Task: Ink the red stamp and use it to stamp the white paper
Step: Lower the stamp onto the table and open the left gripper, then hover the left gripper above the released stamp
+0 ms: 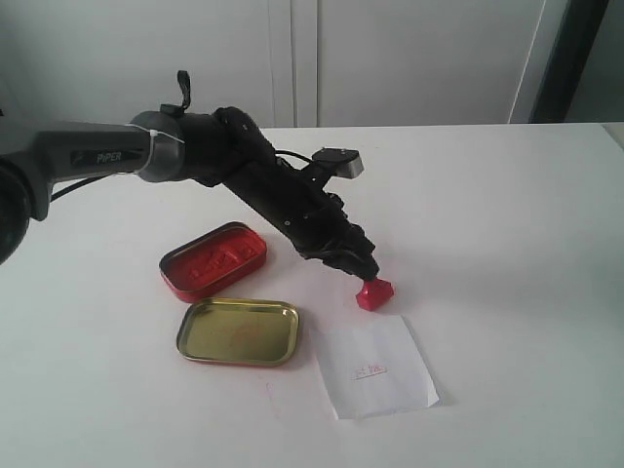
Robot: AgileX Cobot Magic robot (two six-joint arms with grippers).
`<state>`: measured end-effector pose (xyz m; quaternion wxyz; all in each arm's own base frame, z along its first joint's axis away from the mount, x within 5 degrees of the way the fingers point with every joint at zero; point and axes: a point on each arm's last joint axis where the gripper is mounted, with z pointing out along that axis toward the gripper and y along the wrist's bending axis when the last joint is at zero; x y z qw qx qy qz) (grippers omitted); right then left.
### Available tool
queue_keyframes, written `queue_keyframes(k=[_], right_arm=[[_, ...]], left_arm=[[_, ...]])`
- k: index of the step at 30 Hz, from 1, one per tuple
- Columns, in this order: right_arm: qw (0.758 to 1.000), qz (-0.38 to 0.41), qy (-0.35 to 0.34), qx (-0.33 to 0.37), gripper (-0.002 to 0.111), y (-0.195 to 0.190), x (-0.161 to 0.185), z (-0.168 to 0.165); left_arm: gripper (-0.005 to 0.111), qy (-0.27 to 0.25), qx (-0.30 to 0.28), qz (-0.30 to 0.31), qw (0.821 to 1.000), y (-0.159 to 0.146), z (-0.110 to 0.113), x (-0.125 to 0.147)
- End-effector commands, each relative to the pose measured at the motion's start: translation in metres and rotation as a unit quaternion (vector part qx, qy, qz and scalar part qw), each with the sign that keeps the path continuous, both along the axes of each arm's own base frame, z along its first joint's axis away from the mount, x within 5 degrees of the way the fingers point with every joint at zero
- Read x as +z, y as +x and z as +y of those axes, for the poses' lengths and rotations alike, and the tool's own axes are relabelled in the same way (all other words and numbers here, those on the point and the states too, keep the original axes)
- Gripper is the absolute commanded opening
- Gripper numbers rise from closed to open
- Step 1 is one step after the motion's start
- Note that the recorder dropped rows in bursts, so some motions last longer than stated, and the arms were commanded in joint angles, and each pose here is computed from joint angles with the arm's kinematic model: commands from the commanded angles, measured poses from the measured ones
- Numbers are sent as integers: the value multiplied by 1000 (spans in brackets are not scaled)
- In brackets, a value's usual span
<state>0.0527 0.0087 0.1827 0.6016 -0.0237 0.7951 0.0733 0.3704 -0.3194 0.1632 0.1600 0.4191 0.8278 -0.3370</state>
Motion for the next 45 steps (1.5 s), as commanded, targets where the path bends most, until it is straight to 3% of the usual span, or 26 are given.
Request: queue_keyframes(k=[1,12,29,37,45], right_arm=[[1000,-7,1,-3,0,0,0,0],[1000,-7,1,-3,0,0,0,0],[1000,-7,1,-3,0,0,0,0],[1000,-7,1,-3,0,0,0,0],[1000,-7,1,-3,0,0,0,0]], left_arm=[[43,-8,-12,-18,1000,-2,2,16],[43,1,-18,-46,999,-1,5,27],[43,-17,-53,-9,998,-11,3,30],[43,-22,-111,-61,992,-22,-11,31],[43,-15,-97,-75,992,-18,-11,29]])
